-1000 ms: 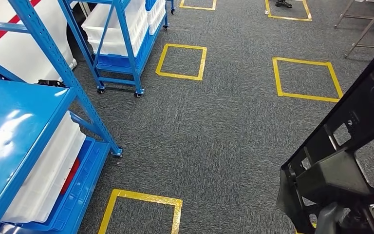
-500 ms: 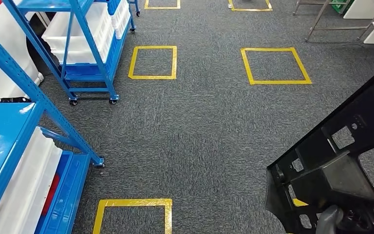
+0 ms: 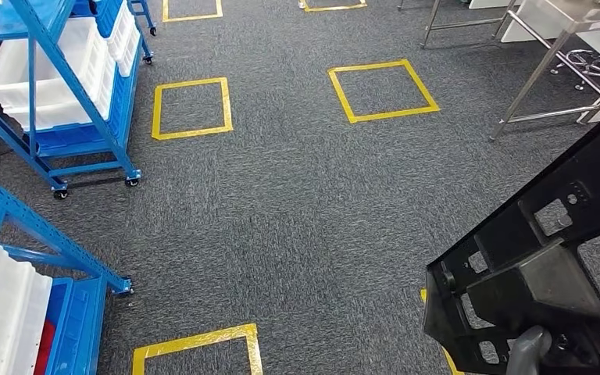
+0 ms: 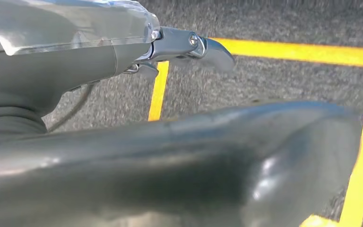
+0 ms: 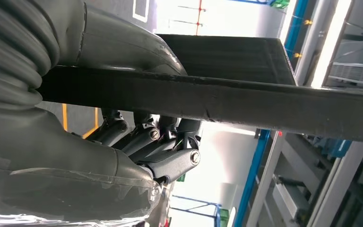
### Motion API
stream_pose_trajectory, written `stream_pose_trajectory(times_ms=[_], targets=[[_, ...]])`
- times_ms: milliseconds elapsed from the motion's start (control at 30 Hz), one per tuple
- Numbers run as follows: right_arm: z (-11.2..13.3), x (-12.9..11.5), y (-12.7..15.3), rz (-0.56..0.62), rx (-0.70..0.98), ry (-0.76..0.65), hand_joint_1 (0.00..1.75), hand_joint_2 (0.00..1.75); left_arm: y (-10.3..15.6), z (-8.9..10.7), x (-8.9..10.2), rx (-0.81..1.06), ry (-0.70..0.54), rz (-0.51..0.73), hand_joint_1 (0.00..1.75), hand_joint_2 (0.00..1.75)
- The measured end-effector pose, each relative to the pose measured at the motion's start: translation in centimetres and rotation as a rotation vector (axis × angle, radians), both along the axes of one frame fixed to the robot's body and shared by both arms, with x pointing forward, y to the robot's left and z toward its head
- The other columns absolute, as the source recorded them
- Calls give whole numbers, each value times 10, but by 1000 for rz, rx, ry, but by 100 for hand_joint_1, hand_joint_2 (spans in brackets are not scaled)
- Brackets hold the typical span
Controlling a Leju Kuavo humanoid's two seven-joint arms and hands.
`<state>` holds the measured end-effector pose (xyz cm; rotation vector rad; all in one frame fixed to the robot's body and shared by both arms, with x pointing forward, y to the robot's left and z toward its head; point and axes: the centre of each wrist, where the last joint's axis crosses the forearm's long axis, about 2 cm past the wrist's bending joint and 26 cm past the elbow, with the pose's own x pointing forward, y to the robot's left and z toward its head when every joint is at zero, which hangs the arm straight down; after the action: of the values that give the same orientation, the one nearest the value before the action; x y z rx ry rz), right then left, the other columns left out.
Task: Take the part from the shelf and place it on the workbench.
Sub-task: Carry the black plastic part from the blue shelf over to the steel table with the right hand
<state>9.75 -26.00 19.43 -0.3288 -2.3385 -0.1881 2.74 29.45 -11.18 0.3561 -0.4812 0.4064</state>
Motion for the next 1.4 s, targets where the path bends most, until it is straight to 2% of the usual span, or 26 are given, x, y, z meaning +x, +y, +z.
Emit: stream_pose_trajectory(times_ms=[1400], targets=[[-2, -1, -1, -15, -49, 24, 175, 175, -3, 0, -1, -38, -5, 5, 0, 0]])
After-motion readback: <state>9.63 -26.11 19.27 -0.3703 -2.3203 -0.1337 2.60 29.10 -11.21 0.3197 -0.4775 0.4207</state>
